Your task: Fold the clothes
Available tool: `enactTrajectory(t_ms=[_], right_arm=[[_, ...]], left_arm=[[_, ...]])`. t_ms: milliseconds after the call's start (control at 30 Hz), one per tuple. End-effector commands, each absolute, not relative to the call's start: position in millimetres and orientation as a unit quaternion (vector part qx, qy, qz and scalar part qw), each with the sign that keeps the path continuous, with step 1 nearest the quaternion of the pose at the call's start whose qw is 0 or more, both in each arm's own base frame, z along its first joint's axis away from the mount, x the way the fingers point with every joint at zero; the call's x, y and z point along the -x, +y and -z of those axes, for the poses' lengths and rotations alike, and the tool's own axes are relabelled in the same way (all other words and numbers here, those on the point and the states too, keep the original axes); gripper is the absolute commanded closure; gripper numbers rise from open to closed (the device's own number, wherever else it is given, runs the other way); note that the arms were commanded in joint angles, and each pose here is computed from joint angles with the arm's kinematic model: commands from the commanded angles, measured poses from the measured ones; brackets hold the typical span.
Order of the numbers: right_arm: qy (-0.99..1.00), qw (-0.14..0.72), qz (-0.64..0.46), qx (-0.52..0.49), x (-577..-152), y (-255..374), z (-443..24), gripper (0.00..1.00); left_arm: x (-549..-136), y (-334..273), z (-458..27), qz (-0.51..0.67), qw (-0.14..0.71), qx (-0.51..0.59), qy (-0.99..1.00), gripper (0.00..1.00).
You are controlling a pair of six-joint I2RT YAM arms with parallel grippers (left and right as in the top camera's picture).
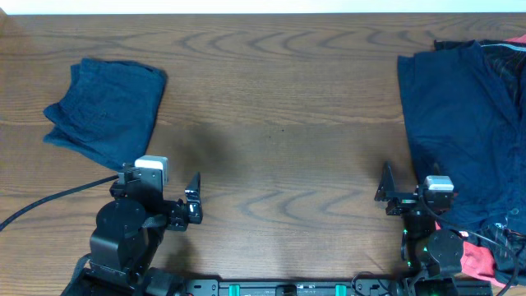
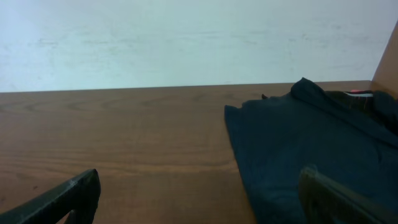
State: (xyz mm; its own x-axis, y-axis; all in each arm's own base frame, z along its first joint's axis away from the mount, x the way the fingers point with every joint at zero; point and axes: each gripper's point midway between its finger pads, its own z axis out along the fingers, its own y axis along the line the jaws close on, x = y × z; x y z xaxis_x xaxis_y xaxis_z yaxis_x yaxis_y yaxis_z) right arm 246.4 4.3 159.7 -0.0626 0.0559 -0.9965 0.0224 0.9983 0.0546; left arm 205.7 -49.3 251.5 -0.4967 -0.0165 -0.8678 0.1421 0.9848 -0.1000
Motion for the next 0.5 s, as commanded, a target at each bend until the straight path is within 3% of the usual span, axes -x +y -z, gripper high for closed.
enactTrajectory(t_ms=[0, 467], right_arm=[[0.730, 0.683, -0.005, -0.023, -246, 2, -159, 0.01], [0.730, 0.683, -0.005, -0.023, -246, 2, -159, 0.01]], left_arm=[[-206, -49, -250, 0.080, 0.499, -0.031, 0.863, 0.02], [-189, 7, -182, 0.017, 0.428, 0.088, 0.899, 0.02]])
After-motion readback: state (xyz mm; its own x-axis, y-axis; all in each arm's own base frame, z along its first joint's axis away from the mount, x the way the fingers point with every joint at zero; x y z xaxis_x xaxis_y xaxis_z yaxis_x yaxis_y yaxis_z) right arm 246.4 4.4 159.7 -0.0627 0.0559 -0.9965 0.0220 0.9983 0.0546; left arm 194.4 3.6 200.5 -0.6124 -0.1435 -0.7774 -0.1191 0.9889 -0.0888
